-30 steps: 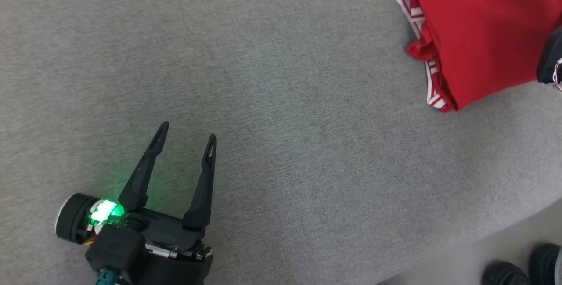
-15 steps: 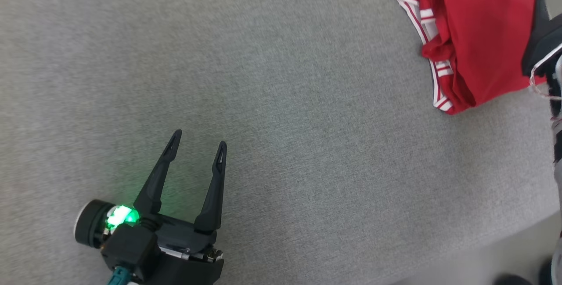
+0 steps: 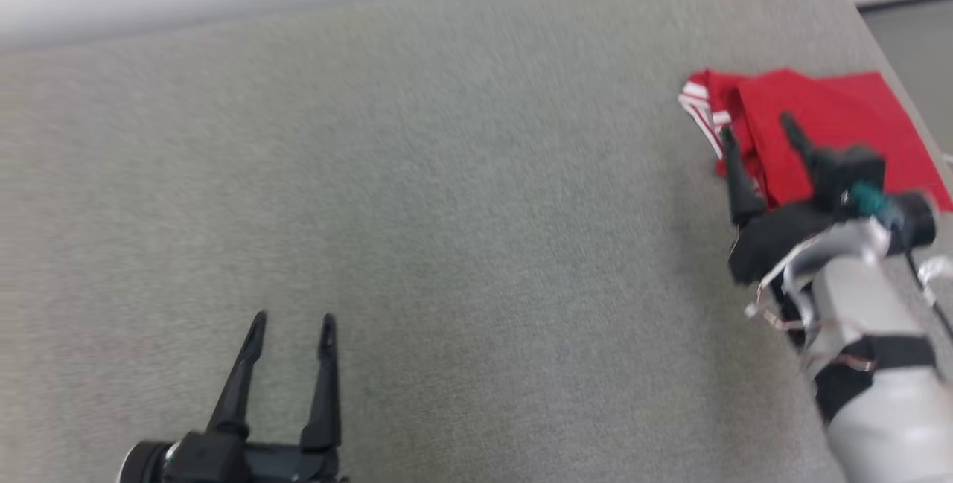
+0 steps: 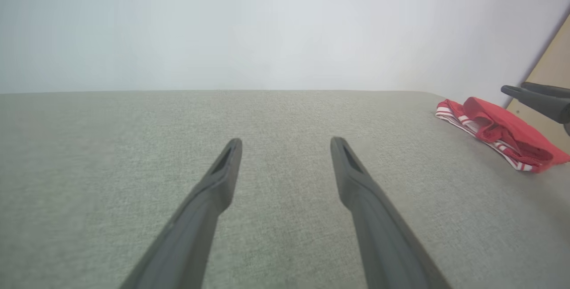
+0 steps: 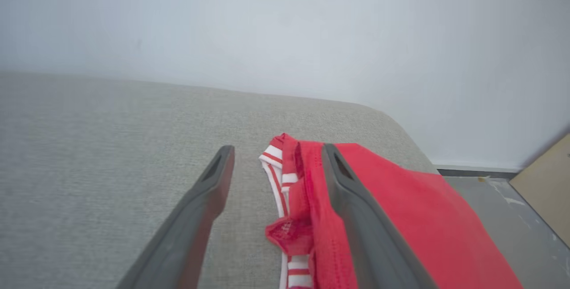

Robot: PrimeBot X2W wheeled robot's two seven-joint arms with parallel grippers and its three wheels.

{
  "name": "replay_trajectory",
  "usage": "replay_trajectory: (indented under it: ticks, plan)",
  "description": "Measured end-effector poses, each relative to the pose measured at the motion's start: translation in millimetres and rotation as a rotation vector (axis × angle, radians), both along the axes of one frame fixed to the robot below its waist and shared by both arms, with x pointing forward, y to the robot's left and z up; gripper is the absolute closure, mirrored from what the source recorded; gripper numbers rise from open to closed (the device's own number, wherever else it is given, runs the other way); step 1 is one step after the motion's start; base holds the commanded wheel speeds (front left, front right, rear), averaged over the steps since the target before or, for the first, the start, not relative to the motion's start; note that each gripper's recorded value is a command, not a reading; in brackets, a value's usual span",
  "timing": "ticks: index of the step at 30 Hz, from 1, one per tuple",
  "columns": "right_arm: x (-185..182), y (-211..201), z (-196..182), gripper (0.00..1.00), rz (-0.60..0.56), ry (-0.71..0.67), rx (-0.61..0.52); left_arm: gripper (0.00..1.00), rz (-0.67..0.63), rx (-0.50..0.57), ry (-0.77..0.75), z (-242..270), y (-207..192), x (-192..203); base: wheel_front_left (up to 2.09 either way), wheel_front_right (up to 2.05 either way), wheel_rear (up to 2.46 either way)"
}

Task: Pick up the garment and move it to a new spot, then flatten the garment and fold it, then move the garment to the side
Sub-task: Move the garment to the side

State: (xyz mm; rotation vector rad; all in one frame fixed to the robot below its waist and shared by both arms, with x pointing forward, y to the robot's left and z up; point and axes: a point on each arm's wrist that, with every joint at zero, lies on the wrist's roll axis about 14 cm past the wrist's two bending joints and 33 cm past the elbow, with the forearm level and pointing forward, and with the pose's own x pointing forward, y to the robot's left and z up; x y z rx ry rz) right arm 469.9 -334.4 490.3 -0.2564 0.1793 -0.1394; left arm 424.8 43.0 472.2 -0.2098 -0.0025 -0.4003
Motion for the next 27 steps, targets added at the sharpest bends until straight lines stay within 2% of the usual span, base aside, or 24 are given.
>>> replay_trajectory:
  ticks: [10,17,21,27]
  plan:
    - [-50,84,26,0.0,0.15,-0.198,0.204,0.0,0.265,0.059,-0.023,21,82,-34,0.0,0.0,0.0]
    - [-94,115,21,0.0,0.131,-0.233,0.334,0.0,0.359,0.076,-0.037,28,116,-59,0.0,0.0,0.0]
    - [-110,125,15,0.0,0.125,-0.212,0.357,0.0,0.382,0.098,-0.013,20,126,-74,0.0,0.0,0.0]
    - [-125,118,12,0.0,0.086,-0.204,0.36,0.0,0.405,0.099,-0.004,17,136,-83,0.0,0.0,0.0]
